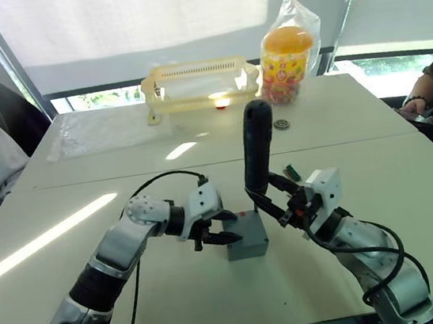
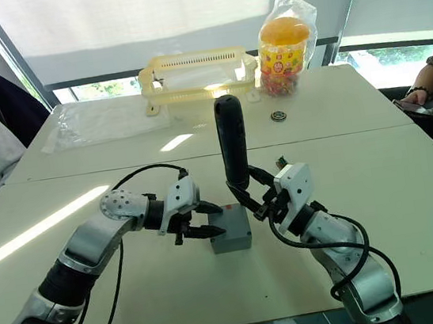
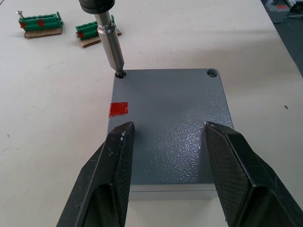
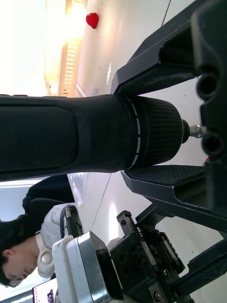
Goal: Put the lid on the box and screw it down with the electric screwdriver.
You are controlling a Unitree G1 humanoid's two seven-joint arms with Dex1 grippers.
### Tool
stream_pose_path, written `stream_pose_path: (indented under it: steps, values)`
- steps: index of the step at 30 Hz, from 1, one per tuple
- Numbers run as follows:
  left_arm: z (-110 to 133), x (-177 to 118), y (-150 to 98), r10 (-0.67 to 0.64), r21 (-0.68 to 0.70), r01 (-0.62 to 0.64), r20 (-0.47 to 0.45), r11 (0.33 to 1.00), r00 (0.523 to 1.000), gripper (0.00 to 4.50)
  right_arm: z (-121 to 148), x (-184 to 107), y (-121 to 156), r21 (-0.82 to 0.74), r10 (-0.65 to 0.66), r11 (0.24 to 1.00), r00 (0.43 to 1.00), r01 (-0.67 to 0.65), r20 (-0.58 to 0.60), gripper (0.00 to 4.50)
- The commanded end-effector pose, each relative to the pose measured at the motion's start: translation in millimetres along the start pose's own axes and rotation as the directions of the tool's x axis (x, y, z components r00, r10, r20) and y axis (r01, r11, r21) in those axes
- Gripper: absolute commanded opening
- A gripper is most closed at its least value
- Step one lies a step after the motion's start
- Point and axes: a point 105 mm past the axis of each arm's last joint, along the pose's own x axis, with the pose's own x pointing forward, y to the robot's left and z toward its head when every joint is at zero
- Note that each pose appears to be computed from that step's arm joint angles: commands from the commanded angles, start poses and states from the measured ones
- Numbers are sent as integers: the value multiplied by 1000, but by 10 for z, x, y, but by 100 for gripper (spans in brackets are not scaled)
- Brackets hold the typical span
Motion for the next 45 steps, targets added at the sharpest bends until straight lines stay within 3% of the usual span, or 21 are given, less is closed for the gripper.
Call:
stream_pose_path:
  steps: [1, 4, 8, 11, 14, 17, 21, 24, 26, 32, 35, 41, 45]
  values:
    - [-107, 37, -28, -8, -12, 8, -41, 1000, 999, 235, 106, -76, -167, -15, -58, 998, 998, 58, -21, 174]
    - [-103, 20, -18, -3, -13, 3, -34, 1000, 999, 235, 412, -76, -261, -10, -65, 998, 997, 66, 44, 174]
    - [-11, -46, 6, 17, -20, -17, 9, 1000, 1000, 235, 933, -71, -475, 121, -55, 992, 988, 37, 142, 174]
    - [186, -166, 45, 39, -14, -38, 68, 999, 997, 235, 1204, -133, -831, 256, -100, 964, 989, 69, 109, 174]
    - [411, -314, 94, 52, -4, -52, 130, 999, 990, 235, 1266, -247, -1099, 330, -99, 938, 995, 104, -31, 174]
    - [620, -417, 105, 29, 21, -34, 180, 999, 983, 235, 1092, -431, -1367, 344, -114, 914, 948, 217, -296, 174]
    - [739, -440, 46, -39, 78, 26, 177, 997, 983, 235, 603, -886, -1419, 285, -38, 904, 726, 317, -687, 174]
    - [710, -404, 6, -64, 104, 48, 153, 993, 986, 235, 293, -1212, -1469, 293, 4, 857, 564, 424, -826, 174]
    - [697, -371, -19, -75, 107, 60, 147, 992, 986, 235, 181, -1344, -1471, 315, 46, 824, 498, 471, -866, 174]
    - [636, -276, -104, -86, 117, 71, 134, 991, 987, 235, 1, -1404, -1479, 386, 140, 732, 430, 561, -892, 174]
    - [623, -226, -153, -68, 90, 54, 152, 994, 986, 235, -145, -1448, -1534, 347, 133, 712, 367, 611, -921, 174]
    - [583, -247, -107, 21, 29, -26, 167, 999, 986, 235, -261, -1370, -1610, 319, 120, 711, 339, 626, -933, 174]
    - [512, -422, 59, 141, -23, -139, 156, 990, 978, 235, -283, -1302, -1642, 301, 106, 738, 337, 604, -936, 359]
